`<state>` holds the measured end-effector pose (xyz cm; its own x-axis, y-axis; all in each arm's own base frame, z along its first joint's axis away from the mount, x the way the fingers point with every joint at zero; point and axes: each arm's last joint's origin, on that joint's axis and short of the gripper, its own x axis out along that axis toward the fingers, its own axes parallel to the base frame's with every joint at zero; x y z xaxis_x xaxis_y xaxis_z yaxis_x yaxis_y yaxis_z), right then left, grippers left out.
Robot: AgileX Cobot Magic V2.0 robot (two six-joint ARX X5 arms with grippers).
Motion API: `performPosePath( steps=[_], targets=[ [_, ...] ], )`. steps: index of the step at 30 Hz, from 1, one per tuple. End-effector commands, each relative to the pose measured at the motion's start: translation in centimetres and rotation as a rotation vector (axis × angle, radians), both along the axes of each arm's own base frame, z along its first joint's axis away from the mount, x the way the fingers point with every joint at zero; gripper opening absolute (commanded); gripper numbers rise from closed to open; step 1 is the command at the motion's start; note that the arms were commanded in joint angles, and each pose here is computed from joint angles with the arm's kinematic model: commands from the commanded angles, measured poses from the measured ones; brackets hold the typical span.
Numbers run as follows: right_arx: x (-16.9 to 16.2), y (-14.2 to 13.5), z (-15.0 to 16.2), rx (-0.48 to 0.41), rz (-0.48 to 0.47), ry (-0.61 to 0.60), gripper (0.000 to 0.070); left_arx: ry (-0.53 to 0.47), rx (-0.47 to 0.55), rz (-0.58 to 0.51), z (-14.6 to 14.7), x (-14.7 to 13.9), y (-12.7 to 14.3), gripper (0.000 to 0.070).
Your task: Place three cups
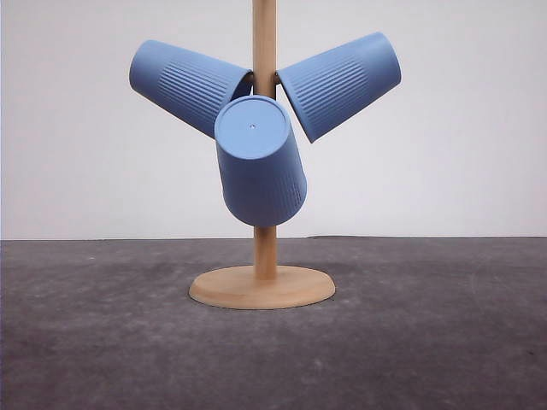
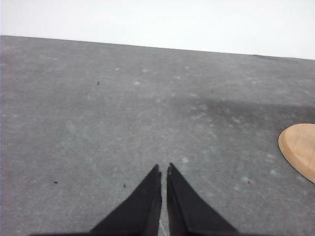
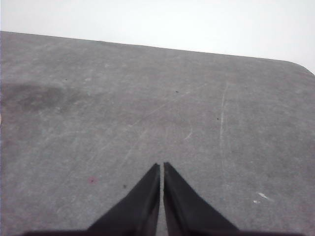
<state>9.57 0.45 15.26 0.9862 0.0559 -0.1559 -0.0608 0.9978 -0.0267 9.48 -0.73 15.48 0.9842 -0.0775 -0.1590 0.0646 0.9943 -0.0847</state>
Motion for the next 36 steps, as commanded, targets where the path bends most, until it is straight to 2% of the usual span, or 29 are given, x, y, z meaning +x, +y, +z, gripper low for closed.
performPosePath(
  steps=[1,36],
  targets=[
    [0.03,-0.02,-0.01,-0.004,-0.003,-0.009,0.001,0.016,0.015,-0.005,-0.48,0.05,-0.02,0.0],
    [0.03,-0.02,-0.01,-0.004,-0.003,-0.009,0.001,0.016,0.015,-0.005,-0.48,0.05,-0.02,0.0]
  ],
)
